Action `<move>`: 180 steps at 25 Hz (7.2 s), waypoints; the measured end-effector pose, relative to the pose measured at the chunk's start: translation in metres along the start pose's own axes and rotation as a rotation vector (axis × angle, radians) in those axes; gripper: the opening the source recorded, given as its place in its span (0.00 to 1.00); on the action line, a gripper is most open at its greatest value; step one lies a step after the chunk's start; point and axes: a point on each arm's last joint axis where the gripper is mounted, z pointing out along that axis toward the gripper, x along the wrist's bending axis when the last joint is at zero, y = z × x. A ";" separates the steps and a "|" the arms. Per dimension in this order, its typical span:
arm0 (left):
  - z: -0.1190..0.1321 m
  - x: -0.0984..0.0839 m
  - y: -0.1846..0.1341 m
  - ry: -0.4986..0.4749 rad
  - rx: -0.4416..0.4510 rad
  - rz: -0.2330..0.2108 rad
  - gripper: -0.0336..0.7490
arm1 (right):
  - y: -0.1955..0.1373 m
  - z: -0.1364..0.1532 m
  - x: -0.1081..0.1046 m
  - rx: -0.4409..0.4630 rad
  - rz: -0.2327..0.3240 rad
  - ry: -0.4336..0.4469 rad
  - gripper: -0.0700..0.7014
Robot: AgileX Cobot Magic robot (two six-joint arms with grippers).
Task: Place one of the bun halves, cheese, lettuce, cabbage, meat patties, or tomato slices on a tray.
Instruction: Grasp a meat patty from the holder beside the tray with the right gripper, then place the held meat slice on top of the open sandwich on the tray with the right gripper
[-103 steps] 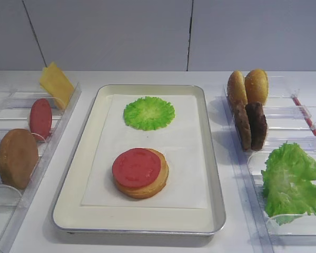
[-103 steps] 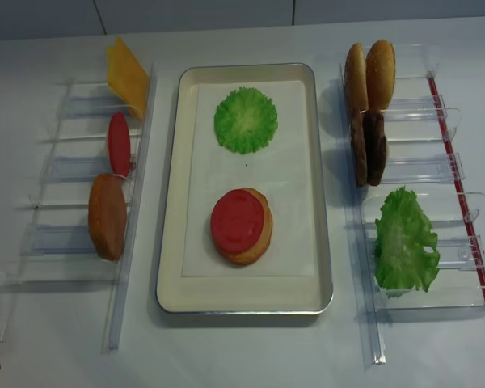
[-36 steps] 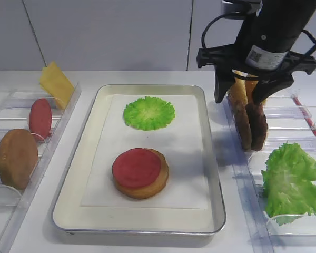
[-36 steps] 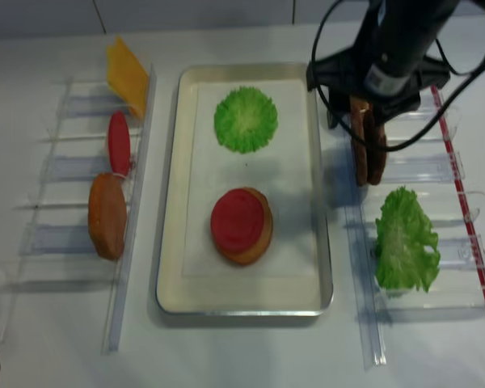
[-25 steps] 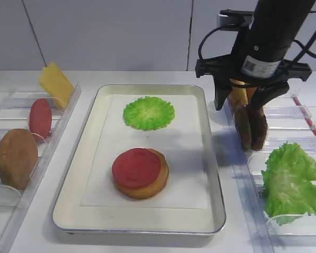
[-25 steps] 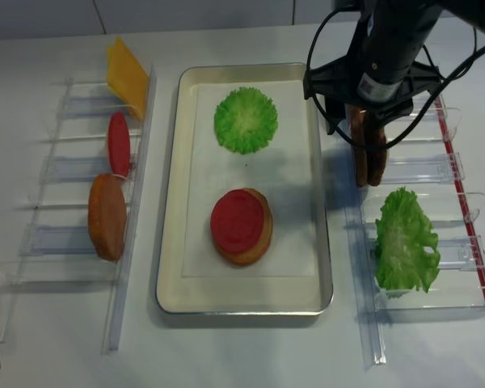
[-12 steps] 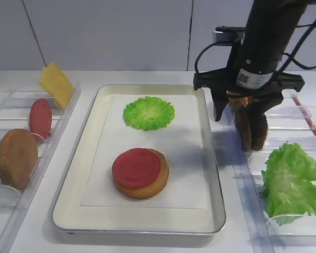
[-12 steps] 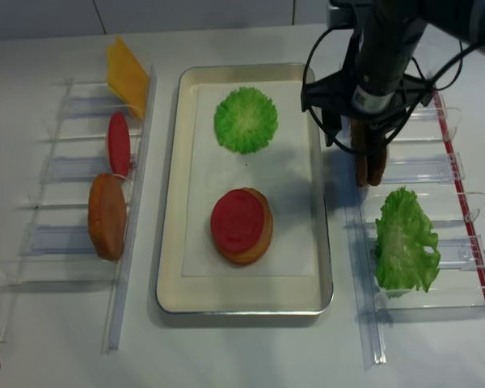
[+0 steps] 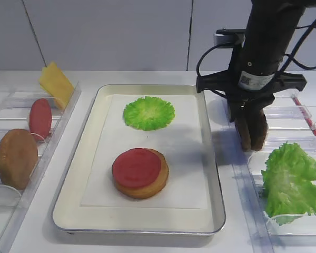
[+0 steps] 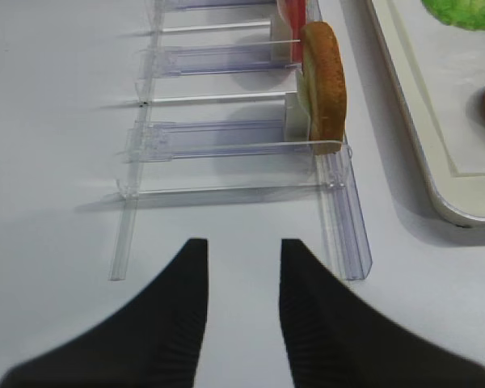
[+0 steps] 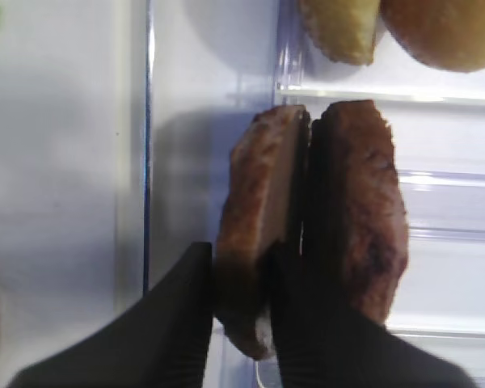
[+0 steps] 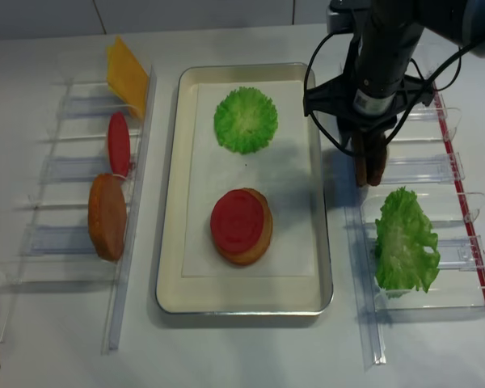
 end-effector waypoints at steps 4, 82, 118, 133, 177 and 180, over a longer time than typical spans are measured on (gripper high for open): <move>0.000 0.000 0.000 0.000 0.000 0.000 0.31 | 0.000 -0.001 -0.001 0.006 -0.003 -0.007 0.33; 0.000 0.000 0.000 0.000 0.000 0.000 0.31 | -0.071 0.058 0.021 -0.007 0.137 1.224 0.31; 0.000 0.000 0.000 0.000 0.000 0.000 0.31 | -0.071 0.069 0.031 -0.028 0.184 1.126 0.31; 0.000 0.000 0.000 0.000 0.000 0.000 0.31 | -0.070 0.071 0.029 -0.039 0.196 1.093 0.32; 0.000 0.000 0.000 0.000 0.000 0.000 0.31 | -0.073 0.075 0.035 0.037 0.216 1.004 0.53; 0.000 0.000 0.000 0.000 0.000 0.000 0.31 | -0.074 0.076 0.037 0.039 0.201 0.985 0.53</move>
